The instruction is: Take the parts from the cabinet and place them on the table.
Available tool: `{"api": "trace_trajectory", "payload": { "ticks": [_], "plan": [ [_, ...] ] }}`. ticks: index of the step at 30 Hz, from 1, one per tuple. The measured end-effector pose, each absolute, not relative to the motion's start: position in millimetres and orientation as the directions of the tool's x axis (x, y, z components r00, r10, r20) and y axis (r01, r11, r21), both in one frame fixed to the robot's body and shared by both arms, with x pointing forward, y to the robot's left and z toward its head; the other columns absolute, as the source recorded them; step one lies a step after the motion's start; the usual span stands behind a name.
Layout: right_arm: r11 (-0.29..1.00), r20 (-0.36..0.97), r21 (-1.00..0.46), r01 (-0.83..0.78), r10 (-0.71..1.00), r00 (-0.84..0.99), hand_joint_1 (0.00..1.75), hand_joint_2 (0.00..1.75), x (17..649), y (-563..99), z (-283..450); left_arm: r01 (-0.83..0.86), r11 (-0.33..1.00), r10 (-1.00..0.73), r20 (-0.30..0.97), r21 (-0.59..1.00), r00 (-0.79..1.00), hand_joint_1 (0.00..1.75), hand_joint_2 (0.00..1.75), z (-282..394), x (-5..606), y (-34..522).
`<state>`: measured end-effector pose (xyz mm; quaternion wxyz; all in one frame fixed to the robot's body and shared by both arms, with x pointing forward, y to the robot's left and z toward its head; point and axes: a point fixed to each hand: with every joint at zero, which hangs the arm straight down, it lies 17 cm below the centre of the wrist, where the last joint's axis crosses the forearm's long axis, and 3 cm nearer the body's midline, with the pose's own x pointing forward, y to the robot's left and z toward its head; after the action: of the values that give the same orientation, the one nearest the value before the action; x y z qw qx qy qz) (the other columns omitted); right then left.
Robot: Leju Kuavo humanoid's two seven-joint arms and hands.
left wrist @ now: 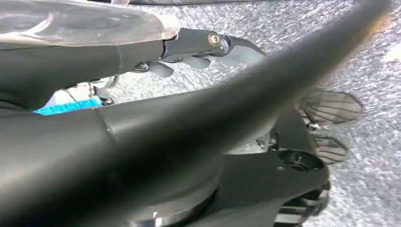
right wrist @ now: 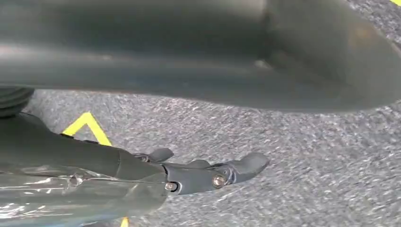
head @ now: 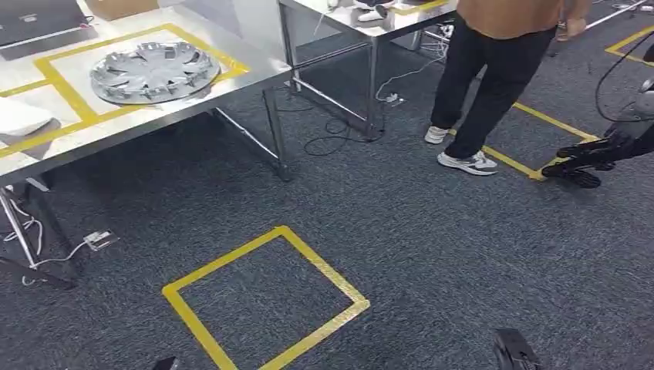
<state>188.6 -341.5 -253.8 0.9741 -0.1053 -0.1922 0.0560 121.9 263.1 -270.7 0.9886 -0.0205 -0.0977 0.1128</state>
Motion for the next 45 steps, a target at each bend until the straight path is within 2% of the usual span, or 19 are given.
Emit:
{"api": "trace_trajectory", "payload": {
  "ticks": [45],
  "plan": [
    [0.971,0.356,-0.238,-0.014,0.101,0.929,0.00,0.00,183.1,-355.6,-254.4,-0.215,0.974,0.224,0.189,-0.071,0.956,0.00,0.00,-269.9,124.1,259.4]
  ]
}}
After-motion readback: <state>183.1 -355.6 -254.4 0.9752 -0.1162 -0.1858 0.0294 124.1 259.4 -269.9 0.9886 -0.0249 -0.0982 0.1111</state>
